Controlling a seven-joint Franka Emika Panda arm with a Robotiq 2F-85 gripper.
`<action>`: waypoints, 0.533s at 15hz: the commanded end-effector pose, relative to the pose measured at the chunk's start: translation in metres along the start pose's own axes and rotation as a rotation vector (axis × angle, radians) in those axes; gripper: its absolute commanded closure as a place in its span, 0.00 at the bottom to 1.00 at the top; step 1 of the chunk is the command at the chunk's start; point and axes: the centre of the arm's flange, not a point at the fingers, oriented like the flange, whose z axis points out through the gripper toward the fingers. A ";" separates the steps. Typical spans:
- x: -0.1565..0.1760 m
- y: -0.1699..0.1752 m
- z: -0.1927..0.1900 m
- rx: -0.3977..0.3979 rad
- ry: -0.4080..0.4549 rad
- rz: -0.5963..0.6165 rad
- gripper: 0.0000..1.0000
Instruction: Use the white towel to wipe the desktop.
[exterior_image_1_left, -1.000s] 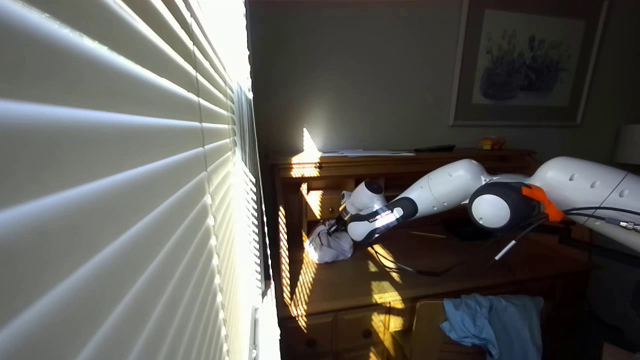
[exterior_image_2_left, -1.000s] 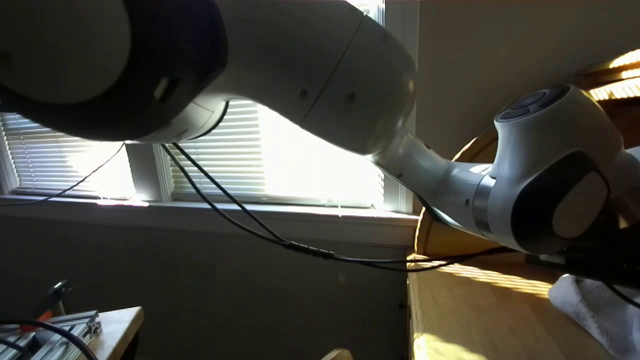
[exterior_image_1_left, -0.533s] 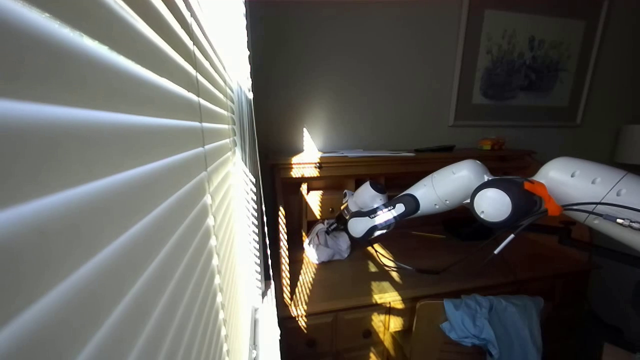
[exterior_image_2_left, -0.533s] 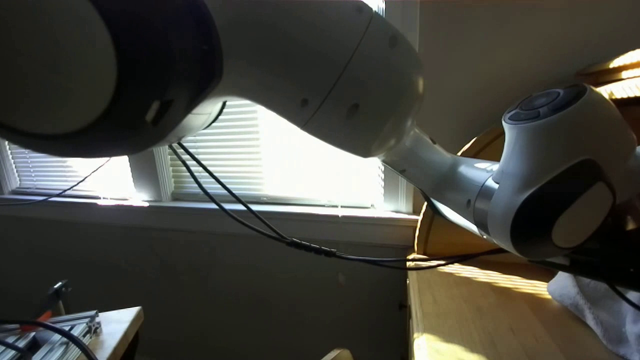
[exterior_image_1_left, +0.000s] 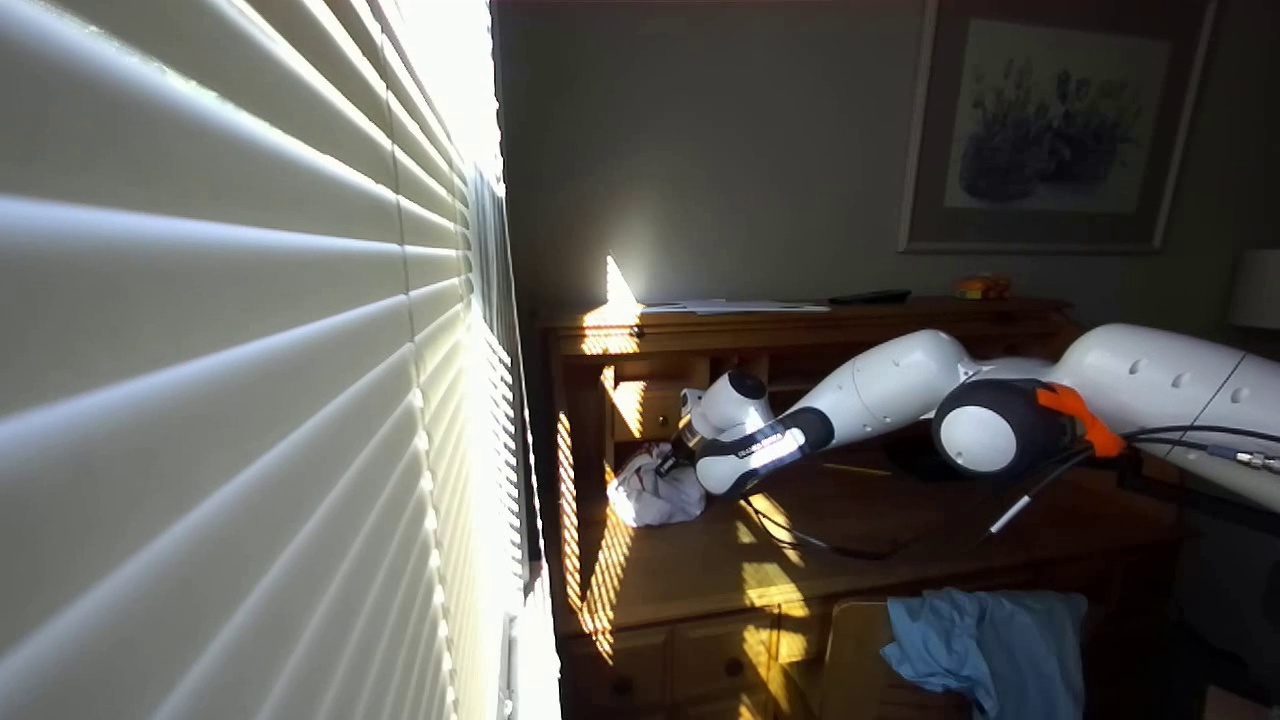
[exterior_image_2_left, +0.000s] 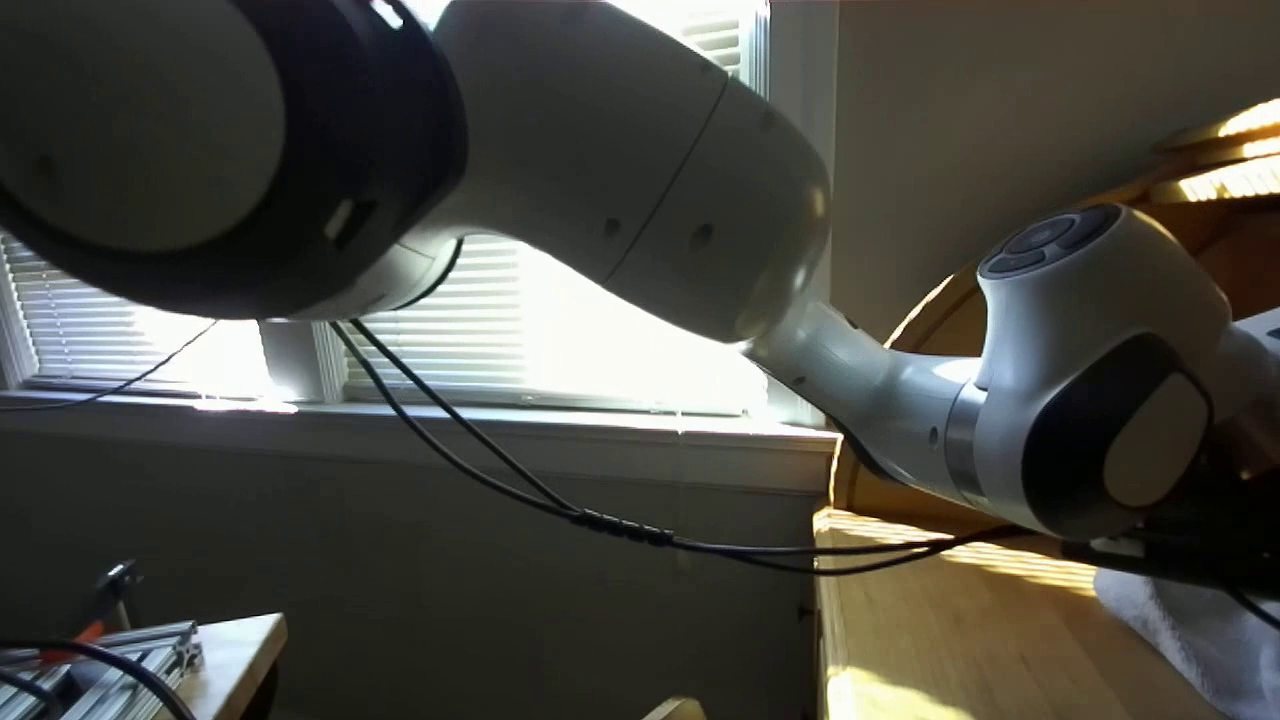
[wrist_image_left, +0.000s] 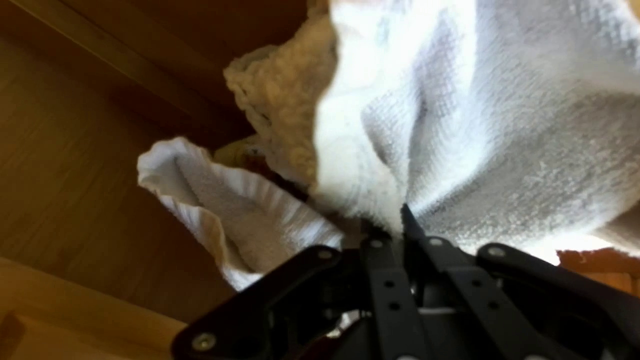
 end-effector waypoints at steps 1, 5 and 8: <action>0.017 -0.006 0.037 -0.101 0.037 -0.035 0.98; 0.033 -0.021 0.048 -0.145 0.098 -0.094 0.98; 0.042 -0.036 0.051 -0.123 0.124 -0.127 0.98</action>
